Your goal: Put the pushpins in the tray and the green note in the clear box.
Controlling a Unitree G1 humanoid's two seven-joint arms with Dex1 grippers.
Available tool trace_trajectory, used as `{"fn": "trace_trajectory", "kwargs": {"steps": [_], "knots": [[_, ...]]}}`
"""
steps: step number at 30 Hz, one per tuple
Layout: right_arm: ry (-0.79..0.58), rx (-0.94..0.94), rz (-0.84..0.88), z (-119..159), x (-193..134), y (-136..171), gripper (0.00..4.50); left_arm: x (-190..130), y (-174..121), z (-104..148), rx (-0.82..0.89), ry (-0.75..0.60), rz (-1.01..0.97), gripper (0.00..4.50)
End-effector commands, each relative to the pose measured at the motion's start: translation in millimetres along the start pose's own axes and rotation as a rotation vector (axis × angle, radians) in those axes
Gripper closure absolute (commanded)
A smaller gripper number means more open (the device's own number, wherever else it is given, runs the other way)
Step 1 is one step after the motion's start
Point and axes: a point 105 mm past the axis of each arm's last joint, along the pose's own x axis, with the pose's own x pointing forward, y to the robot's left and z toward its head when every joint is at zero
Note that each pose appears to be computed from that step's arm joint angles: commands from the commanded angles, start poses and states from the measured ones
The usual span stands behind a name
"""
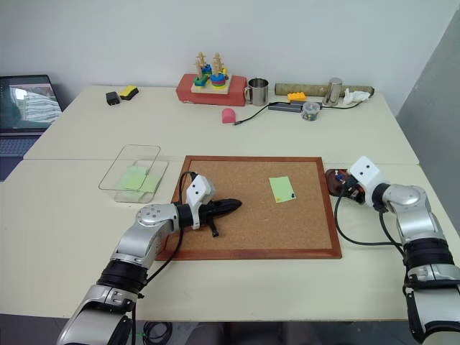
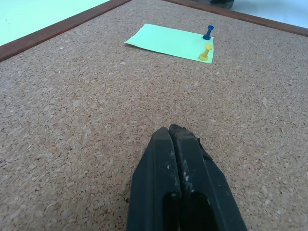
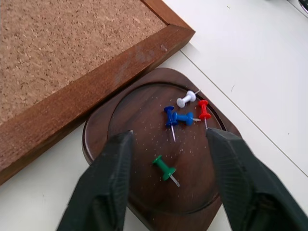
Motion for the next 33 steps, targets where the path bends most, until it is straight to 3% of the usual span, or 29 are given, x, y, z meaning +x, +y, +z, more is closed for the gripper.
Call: {"fn": "trace_trajectory", "kwargs": {"steps": [1,6,12,21,32,33], "knots": [[-0.069,0.001,-0.036,22.3,-13.3,-18.0,1.50,0.9,-1.1,-0.5,0.015,0.007,-0.008,4.50],[-0.136,0.027,0.017,42.5,-27.8,-17.8,1.50,0.8,-0.8,-1.1,0.013,0.007,-0.007,4.50],[-0.227,0.024,0.280,65.7,-30.8,44.1,1.50,0.3,-0.2,-1.8,0.012,0.009,-0.007,4.50],[-0.266,0.056,0.310,72.2,4.0,84.1,1.50,-1.4,0.3,-3.9,0.013,0.017,-0.005,4.50],[-0.275,0.080,0.321,67.9,20.9,94.6,1.50,-2.3,0.8,-3.9,0.013,0.020,0.001,4.50],[-0.276,0.086,0.318,67.1,22.4,94.6,1.67,-2.3,0.7,-4.0,0.013,0.020,0.001,4.50]]}}
